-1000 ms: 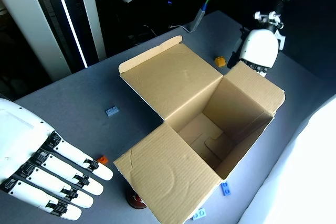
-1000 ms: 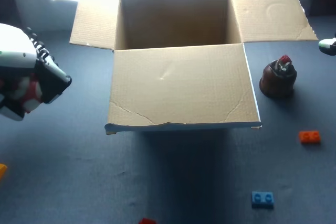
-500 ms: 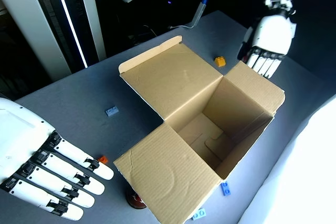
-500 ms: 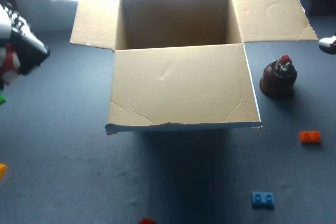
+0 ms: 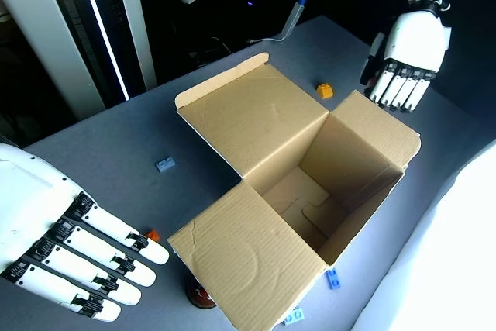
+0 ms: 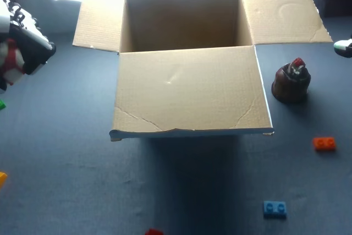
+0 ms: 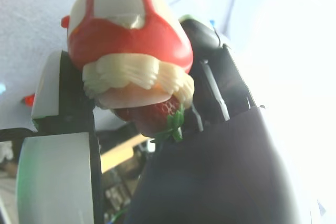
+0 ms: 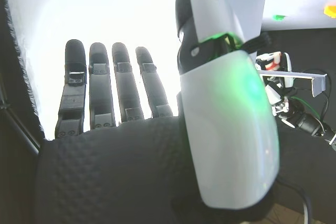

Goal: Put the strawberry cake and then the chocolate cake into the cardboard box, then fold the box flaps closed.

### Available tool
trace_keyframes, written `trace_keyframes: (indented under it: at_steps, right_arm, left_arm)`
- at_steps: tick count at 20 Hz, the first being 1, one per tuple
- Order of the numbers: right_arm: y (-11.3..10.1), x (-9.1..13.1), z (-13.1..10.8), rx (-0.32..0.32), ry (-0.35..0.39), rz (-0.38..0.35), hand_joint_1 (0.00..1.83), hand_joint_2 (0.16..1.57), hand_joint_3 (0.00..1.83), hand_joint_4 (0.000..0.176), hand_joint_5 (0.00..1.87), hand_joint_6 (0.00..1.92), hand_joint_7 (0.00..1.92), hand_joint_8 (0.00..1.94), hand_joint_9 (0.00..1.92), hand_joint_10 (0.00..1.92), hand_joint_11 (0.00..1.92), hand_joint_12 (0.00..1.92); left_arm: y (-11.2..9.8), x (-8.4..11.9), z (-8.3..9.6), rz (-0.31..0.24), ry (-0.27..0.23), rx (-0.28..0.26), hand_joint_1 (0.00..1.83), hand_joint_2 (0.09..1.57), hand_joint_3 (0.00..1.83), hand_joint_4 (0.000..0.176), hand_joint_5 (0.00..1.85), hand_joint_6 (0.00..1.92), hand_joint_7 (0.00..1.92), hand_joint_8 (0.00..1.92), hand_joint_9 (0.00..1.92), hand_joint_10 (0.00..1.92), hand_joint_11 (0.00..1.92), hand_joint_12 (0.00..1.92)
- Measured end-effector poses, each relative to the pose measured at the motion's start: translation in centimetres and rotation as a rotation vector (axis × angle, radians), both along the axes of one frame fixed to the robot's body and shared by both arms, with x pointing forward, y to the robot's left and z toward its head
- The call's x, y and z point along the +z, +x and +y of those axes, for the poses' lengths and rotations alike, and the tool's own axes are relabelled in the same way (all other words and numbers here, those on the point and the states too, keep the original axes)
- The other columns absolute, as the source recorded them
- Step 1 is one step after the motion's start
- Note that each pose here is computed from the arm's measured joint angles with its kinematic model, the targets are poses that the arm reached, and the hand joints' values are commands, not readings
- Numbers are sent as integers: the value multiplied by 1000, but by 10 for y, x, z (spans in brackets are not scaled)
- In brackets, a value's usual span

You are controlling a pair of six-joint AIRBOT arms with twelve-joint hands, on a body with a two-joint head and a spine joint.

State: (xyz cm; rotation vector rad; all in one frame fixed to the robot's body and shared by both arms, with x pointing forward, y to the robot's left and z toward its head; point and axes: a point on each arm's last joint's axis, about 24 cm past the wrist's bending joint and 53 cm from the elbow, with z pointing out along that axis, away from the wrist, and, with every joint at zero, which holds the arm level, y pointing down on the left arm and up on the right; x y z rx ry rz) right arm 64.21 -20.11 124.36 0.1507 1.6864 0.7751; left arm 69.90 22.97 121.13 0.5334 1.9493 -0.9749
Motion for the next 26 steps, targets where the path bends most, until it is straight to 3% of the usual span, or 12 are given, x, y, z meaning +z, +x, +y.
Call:
trace_keyframes:
  at_steps: [3, 4, 5, 6, 9, 10, 12, 16, 19, 21, 25, 26]
  right_arm:
    - [0, 0, 0, 1, -1, -1, 1008, 1072, 3, 0, 109, 3, 159, 0, 167, 4, 0, 622]
    - [0, 0, 0, 1, -1, -1, 1010, 1071, 2, 3, 115, 3, 146, 3, 140, 11, 0, 499]
    - [0, 0, 0, 1, -1, 0, 1029, 1061, 0, 7, 113, 2, 134, 1, 133, 9, 0, 445]
    - [0, 0, 0, 0, -1, -1, 1041, 1048, 0, 9, 118, 3, 139, 2, 132, 8, 0, 406]
    - [0, 0, 0, 1, -2, -1, 973, 1066, 4, 13, 86, 0, 107, 0, 129, 2, 0, 375]
    - [0, 0, 0, 1, -2, -1, 974, 1065, 3, 15, 80, 1, 99, 1, 130, 2, 0, 405]
    - [0, 0, 0, 1, -2, -1, 962, 1109, 20, 7, 97, 6, 90, 1, 112, 0, 0, 344]
    - [0, 0, 0, 1, -2, -1, 1052, 1044, 0, 6, 103, 3, 133, 6, 149, 12, 0, 557]
    - [0, 0, 0, 1, -2, -1, 1026, 1086, 8, 0, 126, 8, 122, 0, 151, 8, 0, 638]
    - [0, 0, 0, 1, -2, -1, 1010, 1112, 17, 0, 119, 3, 110, 0, 139, 2, 0, 598]
    - [0, 0, 0, 1, -2, -1, 1020, 1066, 0, 0, 82, 0, 129, 9, 150, 6, 0, 578]
    - [0, 0, 0, 1, -2, -1, 1021, 1066, 0, 2, 61, 2, 129, 5, 151, 5, 0, 525]
  left_arm:
    - [0, 15, -5, -26, -34, -14, 1296, 1284, 3, 0, 562, 1516, 658, 1505, 690, 1603, 556, 1819]
    - [0, 21, -6, -37, -44, -17, 1291, 1293, 4, 0, 558, 1539, 638, 1542, 673, 1627, 541, 1831]
    - [1, 26, -6, -47, -54, -19, 1144, 1303, 4, 0, 603, 1523, 661, 1569, 628, 1665, 526, 1855]
    - [2, 30, -7, -55, -62, -20, 1250, 1310, 17, 0, 550, 1581, 596, 1631, 627, 1681, 516, 1908]
    - [12, 44, -3, -92, -72, -6, 1280, 1321, 11, 0, 504, 1596, 596, 1647, 617, 1709, 495, 1909]
    - [14, 49, -1, -105, -74, -1, 1139, 1326, 6, 0, 539, 1563, 649, 1648, 562, 1768, 494, 1903]
    - [17, 61, -3, -134, -84, -3, 1110, 1316, 0, 0, 582, 1523, 671, 1614, 522, 1784, 454, 1889]
    - [17, 80, -18, -173, -98, -36, 1089, 1330, 4, 19, 606, 1535, 596, 1683, 454, 1863, 387, 1915]
    - [17, 87, -30, -190, -95, -64, 1084, 1348, 5, 0, 577, 1533, 577, 1753, 414, 1914, 394, 1921]
    - [16, 95, -36, -207, -102, -78, 1268, 1334, 15, 0, 559, 1496, 554, 1730, 534, 1822, 408, 1921]
    - [14, 103, -54, -227, -93, -115, 1093, 1349, 7, 0, 590, 1490, 559, 1792, 391, 1920, 397, 1921]
    - [12, 104, -60, -231, -89, -129, 1232, 1350, 5, 0, 555, 1518, 529, 1761, 499, 1852, 384, 1921]
